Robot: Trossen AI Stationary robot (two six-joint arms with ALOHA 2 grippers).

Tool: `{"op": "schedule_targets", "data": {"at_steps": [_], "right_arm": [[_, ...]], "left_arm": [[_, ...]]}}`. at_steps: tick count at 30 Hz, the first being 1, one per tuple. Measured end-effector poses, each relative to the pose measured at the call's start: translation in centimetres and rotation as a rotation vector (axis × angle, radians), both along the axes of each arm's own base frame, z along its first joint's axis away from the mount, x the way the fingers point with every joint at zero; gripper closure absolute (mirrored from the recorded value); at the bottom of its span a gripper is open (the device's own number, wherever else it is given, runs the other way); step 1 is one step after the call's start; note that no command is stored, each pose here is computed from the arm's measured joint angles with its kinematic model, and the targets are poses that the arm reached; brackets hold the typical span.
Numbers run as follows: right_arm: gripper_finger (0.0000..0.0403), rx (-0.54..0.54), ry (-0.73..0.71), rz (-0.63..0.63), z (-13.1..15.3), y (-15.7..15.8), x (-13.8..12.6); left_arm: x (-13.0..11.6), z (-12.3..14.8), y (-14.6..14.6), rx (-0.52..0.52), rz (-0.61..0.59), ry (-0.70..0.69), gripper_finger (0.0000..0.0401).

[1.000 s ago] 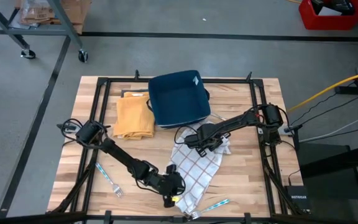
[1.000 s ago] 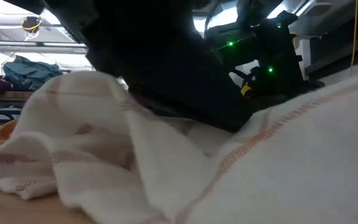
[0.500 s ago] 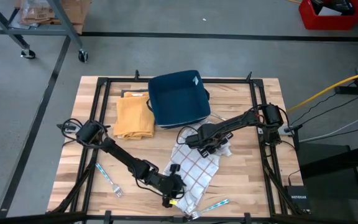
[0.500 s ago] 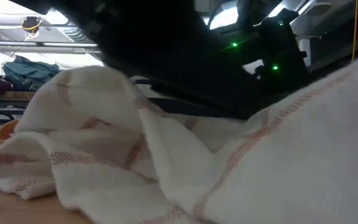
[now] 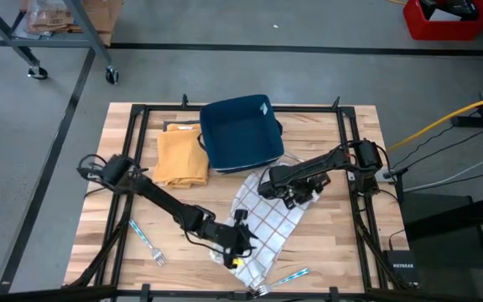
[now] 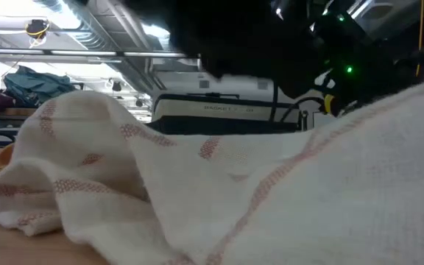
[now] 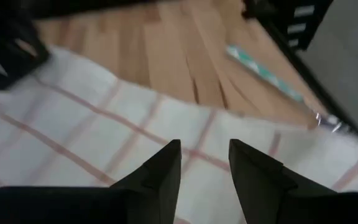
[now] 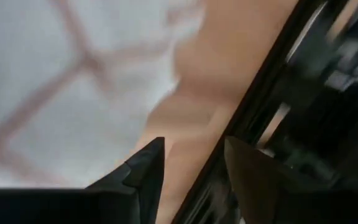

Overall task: Fold towel
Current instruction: Fold the white pattern towel

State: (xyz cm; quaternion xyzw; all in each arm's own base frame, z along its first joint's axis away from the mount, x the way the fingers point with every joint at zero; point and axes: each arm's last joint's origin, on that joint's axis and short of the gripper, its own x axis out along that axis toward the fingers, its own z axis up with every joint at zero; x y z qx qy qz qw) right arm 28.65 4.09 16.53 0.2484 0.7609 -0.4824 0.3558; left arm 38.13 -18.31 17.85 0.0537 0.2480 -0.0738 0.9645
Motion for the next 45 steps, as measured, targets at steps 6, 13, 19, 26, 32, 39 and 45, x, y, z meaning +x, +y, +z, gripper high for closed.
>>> {"op": "schedule_targets", "data": {"at_steps": [6, 13, 19, 26, 32, 39, 45], "right_arm": [[0.0237, 0.182, -0.030, -0.259, 0.9, 1.6, 1.1], [0.0237, 0.327, -0.298, -0.336, 2.2, 6.6, 4.3], [0.0237, 0.355, -0.765, -0.258, 3.1, 13.0, 6.9], [0.0237, 0.384, -1.037, -0.174, 3.6, 18.5, 6.5], [0.0237, 0.371, -1.012, -0.146, 2.5, 20.4, 5.5], [0.0237, 0.347, -0.968, -0.094, -0.1, 21.0, 5.7], [0.0237, 0.364, -0.981, -0.046, -1.3, 21.4, 6.1]], "left_arm": [[-2.9, 5.2, 1.5, 0.068, -0.021, 0.060, 0.0274], [-7.8, 7.7, 1.8, 0.150, -0.113, 0.283, 0.0274], [-9.7, 5.9, 0.1, 0.243, -0.230, 0.439, 0.0274], [-10.2, 3.8, -2.6, 0.357, -0.377, 0.452, 0.0274], [-9.7, 2.8, -3.4, 0.370, -0.393, 0.422, 0.0274], [-8.3, 1.9, -3.4, 0.299, -0.310, 0.392, 0.0274], [-8.0, 0.3, -3.6, 0.316, -0.306, 0.433, 0.0274]]}}
